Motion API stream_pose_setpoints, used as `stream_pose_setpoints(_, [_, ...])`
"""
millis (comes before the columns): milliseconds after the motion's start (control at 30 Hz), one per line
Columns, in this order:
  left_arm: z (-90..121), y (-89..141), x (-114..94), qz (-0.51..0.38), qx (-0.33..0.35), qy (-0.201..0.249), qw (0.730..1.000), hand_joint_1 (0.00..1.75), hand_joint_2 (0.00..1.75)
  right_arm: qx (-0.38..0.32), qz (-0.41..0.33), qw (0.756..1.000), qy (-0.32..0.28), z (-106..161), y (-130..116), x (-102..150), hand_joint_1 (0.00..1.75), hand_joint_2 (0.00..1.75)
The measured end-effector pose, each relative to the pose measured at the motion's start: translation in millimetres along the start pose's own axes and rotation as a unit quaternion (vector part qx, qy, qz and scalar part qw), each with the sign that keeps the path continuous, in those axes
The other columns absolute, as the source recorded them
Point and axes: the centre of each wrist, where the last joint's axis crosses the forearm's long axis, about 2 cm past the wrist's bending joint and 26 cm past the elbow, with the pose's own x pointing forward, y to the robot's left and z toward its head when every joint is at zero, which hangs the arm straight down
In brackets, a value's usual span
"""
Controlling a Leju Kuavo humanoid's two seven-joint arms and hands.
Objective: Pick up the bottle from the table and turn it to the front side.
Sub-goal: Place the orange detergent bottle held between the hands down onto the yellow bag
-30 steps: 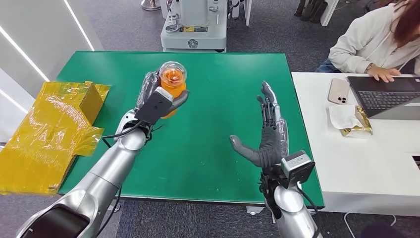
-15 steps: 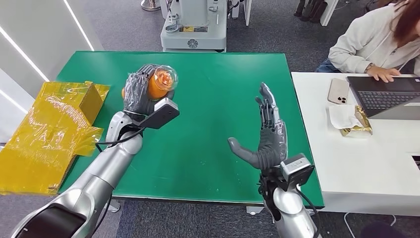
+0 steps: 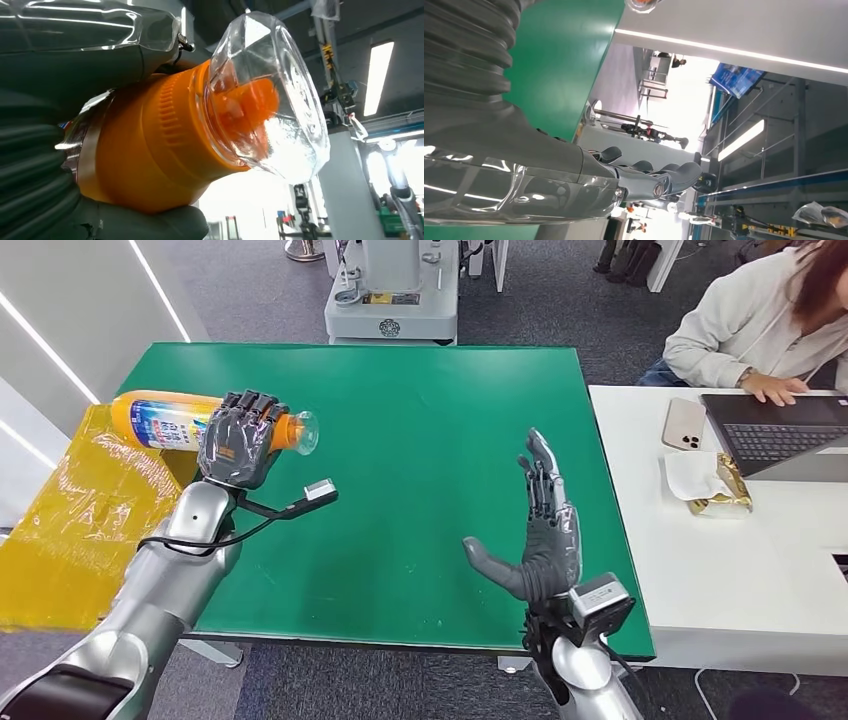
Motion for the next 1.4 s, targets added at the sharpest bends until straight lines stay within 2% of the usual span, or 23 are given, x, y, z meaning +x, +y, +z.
stream_pose_setpoints(200, [12,-4,-17,-0.044,-0.012,0.062,0.997,1.75,1.75,0.000,0.004,1.000,0.003,10,0,4,0.00,1.75])
stream_pose_setpoints(433, [17,-6,-21,-0.058,-0.018,0.062,0.996,1.75,1.75,0.001,0.006,1.000,0.006,13,-1,5,0.00,1.75])
stream_pose_setpoints(567, [37,-18,-33,-0.106,-0.050,0.067,0.991,1.75,1.75,-0.001,0.011,1.000,0.010,23,-5,7,0.00,1.75])
stream_pose_setpoints(800, [85,-41,-53,-0.126,-0.132,0.022,0.983,1.75,1.75,-0.014,0.024,0.999,0.016,41,-13,13,0.00,1.75])
stream_pose_setpoints(967, [118,-55,-59,-0.126,-0.187,0.002,0.974,1.75,1.75,-0.017,0.033,0.999,0.021,52,-17,16,0.00,1.75])
stream_pose_setpoints(1233, [143,-65,-61,-0.118,-0.235,-0.004,0.965,1.75,1.75,-0.018,0.039,0.999,0.024,55,-21,18,0.00,1.75])
stream_pose_setpoints(1400, [155,-70,-62,-0.084,-0.306,-0.031,0.948,1.75,1.75,-0.012,0.039,0.999,0.024,55,-21,18,0.00,1.75])
